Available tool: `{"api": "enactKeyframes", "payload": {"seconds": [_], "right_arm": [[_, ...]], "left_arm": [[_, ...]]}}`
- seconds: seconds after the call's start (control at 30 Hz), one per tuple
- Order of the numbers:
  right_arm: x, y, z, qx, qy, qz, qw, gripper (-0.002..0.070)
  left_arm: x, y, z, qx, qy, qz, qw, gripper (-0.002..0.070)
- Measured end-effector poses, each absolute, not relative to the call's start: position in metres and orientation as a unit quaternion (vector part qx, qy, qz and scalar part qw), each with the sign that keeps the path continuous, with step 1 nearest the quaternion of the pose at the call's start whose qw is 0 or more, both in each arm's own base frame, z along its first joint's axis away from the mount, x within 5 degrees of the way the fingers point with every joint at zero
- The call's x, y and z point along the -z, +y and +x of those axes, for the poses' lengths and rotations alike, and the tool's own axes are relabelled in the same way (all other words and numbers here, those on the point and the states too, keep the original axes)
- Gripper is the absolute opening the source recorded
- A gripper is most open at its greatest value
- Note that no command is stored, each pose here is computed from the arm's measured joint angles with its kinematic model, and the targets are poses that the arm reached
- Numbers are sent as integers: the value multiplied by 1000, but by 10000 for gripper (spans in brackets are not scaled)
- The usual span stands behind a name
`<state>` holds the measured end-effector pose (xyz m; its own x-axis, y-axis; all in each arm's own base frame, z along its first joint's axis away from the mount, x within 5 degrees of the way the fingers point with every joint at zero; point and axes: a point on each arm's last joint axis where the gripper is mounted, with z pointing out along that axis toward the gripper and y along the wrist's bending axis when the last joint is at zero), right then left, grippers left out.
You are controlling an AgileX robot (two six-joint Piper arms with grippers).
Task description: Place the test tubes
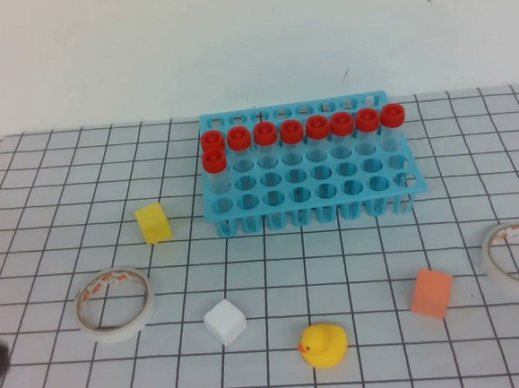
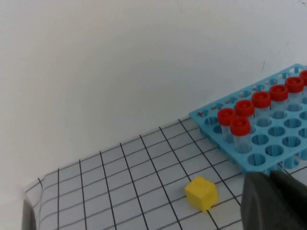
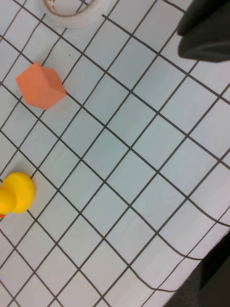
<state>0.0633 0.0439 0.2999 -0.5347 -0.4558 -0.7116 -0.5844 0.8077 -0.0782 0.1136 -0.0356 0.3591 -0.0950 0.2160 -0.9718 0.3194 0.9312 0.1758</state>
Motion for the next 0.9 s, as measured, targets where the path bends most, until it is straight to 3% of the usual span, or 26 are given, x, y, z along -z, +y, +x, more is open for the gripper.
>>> {"api": "enactKeyframes", "payload": {"seconds": [0.33,0.47,0.7,0.9], "right_arm": [[-300,44,63,-85,872,-298,379,-1],[-300,44,63,-85,872,-298,379,-1],[-300,44,63,-85,872,-298,379,-1],[-300,44,63,-86,872,-298,379,-1]], "left_arm": [[-239,-21,82,56,738,120,662,0],[-205,-18,71,58,727,117,674,0],[-203,-12,57,51,691,100,714,0],[-199,-8,56,25,706,81,703,0]]}}
